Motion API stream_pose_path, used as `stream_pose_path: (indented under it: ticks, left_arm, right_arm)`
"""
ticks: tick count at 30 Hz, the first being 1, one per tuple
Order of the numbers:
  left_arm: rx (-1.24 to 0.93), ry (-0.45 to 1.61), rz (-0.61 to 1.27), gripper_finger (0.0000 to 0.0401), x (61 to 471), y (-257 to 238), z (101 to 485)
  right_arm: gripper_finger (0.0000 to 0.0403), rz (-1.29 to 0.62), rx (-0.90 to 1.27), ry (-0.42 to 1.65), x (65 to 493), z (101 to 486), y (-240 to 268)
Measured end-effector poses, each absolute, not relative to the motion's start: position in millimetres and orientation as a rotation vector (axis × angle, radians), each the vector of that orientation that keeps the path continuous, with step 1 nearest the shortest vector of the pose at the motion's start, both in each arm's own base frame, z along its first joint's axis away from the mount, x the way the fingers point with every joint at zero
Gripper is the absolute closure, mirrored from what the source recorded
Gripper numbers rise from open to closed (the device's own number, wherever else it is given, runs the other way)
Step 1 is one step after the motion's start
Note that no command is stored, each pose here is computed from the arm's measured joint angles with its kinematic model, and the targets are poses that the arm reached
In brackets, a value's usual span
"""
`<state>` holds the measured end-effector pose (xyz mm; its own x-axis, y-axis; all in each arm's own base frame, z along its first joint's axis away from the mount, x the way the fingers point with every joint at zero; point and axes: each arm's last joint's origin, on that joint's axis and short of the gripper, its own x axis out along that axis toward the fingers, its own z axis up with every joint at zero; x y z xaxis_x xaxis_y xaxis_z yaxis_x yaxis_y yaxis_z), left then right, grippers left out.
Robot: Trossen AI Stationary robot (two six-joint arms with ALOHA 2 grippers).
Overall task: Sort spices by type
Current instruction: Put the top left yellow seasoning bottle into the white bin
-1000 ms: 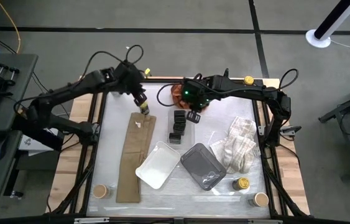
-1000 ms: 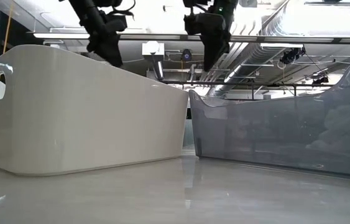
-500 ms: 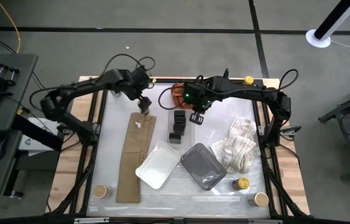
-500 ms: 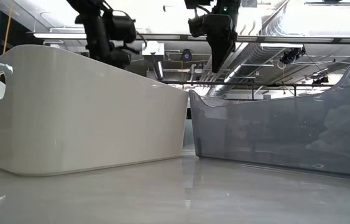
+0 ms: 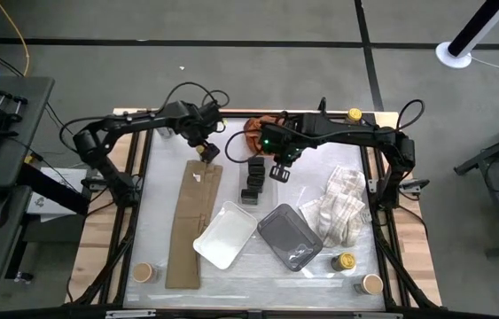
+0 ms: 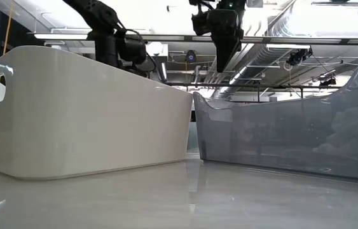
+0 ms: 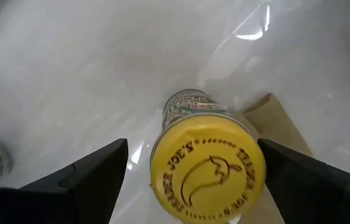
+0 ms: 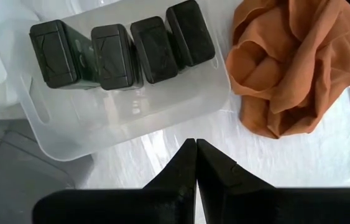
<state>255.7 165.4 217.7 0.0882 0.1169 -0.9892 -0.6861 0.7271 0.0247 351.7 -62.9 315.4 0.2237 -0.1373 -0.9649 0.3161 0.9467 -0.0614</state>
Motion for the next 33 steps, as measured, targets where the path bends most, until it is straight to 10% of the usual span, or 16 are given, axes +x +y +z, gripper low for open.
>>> stream_pose_path:
  ticks: [6, 11, 19, 33]
  left_arm:
    - [-0.524, 1.407, 0.628, 0.0101, 258, 166, 209]
    - [-0.506, 1.386, 0.622, 0.0215, 254, 163, 218]
    - [-0.413, 1.179, 0.562, 0.0217, 233, 146, 279]
    - [0.302, 0.998, -0.187, 0.0217, 238, -29, 332]
  right_arm:
    - [0.0402, -0.314, 0.159, 1.329, 349, 316, -62]
    - [0.0402, -0.341, 0.138, 1.290, 338, 332, -61]
    - [0.0402, -0.411, 0.179, 1.167, 317, 361, -58]
    - [0.0402, -0.408, 0.104, 1.114, 314, 369, -62]
